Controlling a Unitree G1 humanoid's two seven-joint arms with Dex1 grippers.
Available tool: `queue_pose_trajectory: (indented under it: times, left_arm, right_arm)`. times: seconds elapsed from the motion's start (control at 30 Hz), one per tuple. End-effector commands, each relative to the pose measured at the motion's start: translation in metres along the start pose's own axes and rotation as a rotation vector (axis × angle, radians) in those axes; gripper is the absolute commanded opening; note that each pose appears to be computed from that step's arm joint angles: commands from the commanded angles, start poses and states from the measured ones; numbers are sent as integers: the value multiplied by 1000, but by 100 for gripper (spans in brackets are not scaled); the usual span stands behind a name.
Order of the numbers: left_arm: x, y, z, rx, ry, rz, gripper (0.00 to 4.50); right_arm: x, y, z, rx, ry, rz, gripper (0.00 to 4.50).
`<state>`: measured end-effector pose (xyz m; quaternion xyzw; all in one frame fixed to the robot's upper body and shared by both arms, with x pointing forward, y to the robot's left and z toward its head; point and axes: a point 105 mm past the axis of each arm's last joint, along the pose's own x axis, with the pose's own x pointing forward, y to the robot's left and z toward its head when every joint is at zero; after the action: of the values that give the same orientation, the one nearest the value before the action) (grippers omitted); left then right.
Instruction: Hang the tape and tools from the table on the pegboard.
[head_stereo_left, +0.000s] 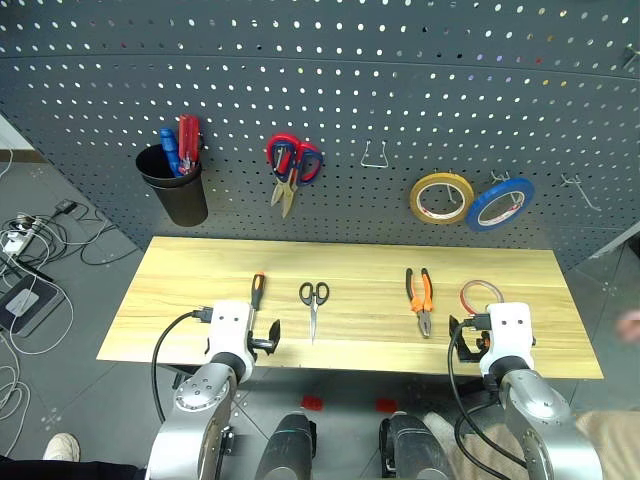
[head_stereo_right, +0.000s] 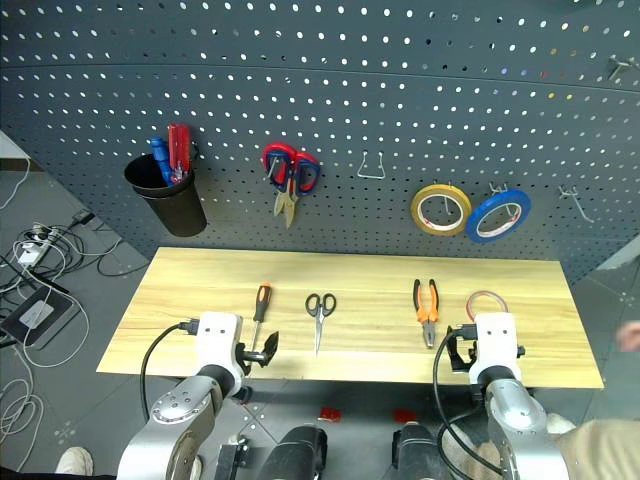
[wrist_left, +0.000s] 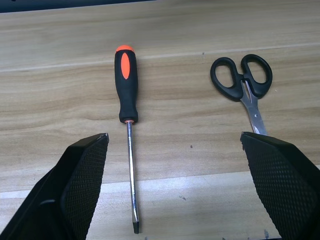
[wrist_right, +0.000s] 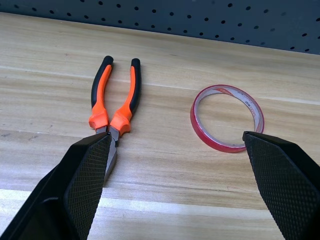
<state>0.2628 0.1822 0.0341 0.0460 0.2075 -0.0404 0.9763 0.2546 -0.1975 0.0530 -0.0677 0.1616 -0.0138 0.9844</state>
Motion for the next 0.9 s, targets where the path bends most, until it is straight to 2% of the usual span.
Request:
queue_pose_trajectory:
  times: [0.03,0.9]
  left_arm:
    - [-5,2,13,17,-57,16,446]
    - [-5,1,14,6,-66,11,446]
  right_arm:
    - [-3,-4,8,-14,-35,-13,450]
    - [-4,-4,9,-14,-31,-15,450]
